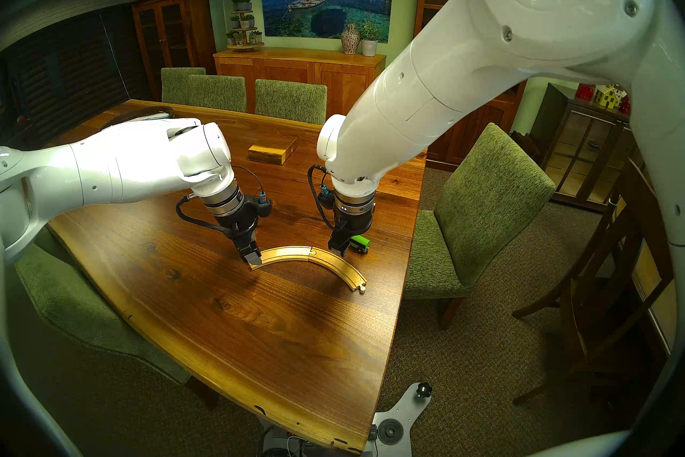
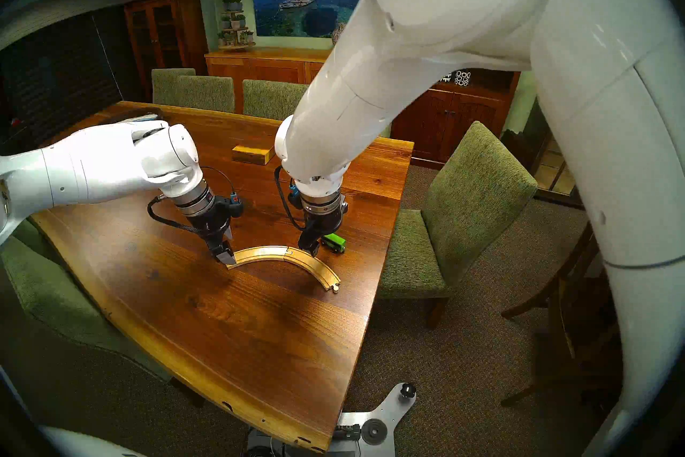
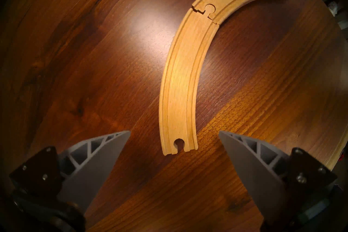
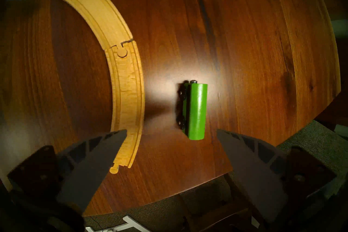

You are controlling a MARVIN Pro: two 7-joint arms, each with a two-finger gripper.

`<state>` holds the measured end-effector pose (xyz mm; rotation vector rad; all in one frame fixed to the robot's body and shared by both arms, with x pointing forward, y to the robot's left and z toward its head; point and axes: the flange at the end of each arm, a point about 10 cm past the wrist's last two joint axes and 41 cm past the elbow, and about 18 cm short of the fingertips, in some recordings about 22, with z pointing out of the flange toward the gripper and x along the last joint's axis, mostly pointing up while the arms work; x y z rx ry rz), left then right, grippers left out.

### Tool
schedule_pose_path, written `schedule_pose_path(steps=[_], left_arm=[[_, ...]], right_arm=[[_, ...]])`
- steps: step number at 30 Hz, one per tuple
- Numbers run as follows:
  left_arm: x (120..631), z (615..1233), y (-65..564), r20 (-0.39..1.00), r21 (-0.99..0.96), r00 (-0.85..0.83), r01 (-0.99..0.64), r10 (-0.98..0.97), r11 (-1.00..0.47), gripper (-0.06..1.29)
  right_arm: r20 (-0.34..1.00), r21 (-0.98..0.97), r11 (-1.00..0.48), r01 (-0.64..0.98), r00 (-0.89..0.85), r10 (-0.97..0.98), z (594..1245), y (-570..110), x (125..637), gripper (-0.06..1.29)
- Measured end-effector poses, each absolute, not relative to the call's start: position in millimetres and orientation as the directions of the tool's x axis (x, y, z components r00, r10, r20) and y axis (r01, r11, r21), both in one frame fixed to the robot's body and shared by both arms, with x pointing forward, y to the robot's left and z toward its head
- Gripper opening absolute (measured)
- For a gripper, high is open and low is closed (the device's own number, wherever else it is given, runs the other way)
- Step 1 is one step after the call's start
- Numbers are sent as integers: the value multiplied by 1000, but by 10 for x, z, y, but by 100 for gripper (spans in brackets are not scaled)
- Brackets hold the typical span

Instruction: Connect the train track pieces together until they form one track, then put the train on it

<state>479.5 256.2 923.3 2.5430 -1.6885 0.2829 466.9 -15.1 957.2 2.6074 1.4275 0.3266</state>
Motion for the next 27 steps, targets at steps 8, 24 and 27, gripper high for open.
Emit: schedule_pose_path(steps=[8, 24, 27], left_arm=[[4799, 9242, 2567, 195, -41, 376, -920, -906, -390, 123], [4804, 9255, 2560, 196, -42, 374, -921, -907, -388, 123], [4805, 9257, 2559, 196, -42, 374, -921, -907, -388, 123]], right_arm=[[123, 195, -549, 812, 535, 836, 9630, -275, 4873, 121], [99, 82, -543, 836, 536, 839, 9469, -415, 5142, 121], [91, 67, -540, 839, 534, 840, 9420, -422, 5182, 121]])
